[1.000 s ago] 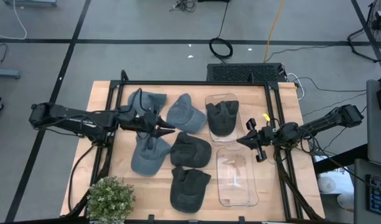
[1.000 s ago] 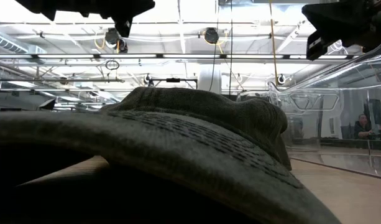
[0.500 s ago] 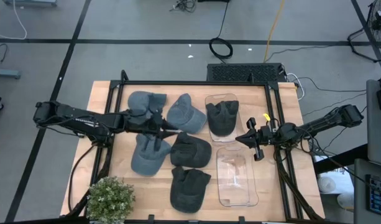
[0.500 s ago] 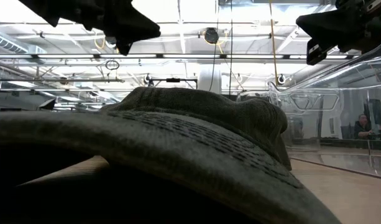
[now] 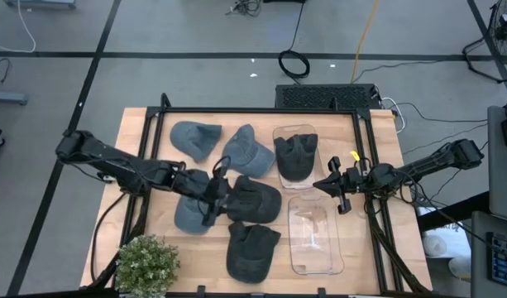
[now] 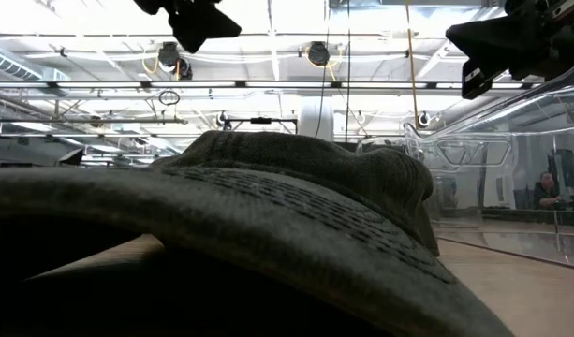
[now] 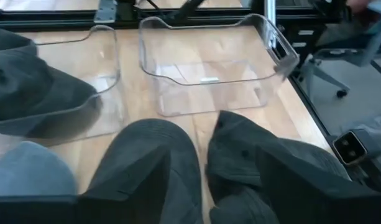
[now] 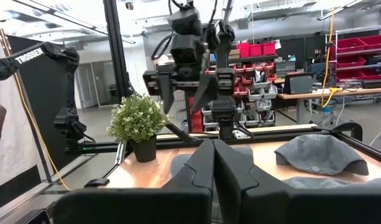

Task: Pick & Place hat
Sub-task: Put the top black cap into the top transparent bin

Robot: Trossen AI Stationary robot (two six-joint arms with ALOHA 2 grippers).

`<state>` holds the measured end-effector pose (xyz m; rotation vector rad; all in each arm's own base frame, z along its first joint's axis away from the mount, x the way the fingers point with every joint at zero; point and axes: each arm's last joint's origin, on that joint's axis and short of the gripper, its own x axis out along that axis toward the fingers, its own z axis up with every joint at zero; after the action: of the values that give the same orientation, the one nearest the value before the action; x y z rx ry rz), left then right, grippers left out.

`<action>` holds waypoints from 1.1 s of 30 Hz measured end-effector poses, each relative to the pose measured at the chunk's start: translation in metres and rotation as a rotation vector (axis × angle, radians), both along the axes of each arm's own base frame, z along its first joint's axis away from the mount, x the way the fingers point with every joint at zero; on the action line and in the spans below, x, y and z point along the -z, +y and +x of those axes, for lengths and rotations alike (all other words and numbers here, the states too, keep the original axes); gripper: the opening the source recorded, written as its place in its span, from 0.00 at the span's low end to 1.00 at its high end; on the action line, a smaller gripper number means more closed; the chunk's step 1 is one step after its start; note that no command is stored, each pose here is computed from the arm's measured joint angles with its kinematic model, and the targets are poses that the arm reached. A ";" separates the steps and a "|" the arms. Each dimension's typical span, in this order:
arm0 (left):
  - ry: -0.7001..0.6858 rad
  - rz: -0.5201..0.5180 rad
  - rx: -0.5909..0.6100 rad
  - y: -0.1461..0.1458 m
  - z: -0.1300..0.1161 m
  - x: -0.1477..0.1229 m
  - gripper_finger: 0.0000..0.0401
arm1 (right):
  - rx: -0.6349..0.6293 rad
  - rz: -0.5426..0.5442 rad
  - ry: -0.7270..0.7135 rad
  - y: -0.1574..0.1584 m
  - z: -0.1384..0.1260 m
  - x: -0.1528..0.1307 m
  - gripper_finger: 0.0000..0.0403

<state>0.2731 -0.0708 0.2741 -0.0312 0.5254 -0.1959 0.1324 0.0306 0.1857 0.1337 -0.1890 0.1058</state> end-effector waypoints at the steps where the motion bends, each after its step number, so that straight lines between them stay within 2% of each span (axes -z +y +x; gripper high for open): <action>1: 0.004 0.001 0.006 -0.002 0.000 0.001 0.62 | 0.001 0.000 0.000 0.000 0.000 0.000 0.00; 8: 0.055 -0.026 0.005 -0.010 0.006 0.013 0.63 | 0.018 0.002 0.008 0.000 0.000 0.001 0.00; 14: 0.180 -0.071 0.002 -0.019 0.009 0.024 0.63 | 0.018 0.002 0.008 0.000 0.000 0.001 0.00; 18: 0.236 -0.044 0.019 -0.029 0.015 0.025 0.63 | 0.018 0.001 0.010 0.000 0.000 0.001 0.00; 24: 0.336 0.024 0.072 -0.040 0.009 0.037 0.63 | 0.015 0.012 0.014 0.000 0.000 0.001 0.00; 30: 0.359 0.022 0.035 -0.041 0.012 0.046 0.63 | 0.019 0.003 0.015 0.000 0.000 0.001 0.00; 33: 0.365 0.107 0.008 -0.040 0.017 0.054 0.63 | 0.020 0.002 0.015 -0.001 0.000 0.001 0.00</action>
<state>0.2904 -0.1104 0.2198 0.0409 0.8993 -0.1703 0.1327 0.0301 0.1844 0.1342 -0.1755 0.0850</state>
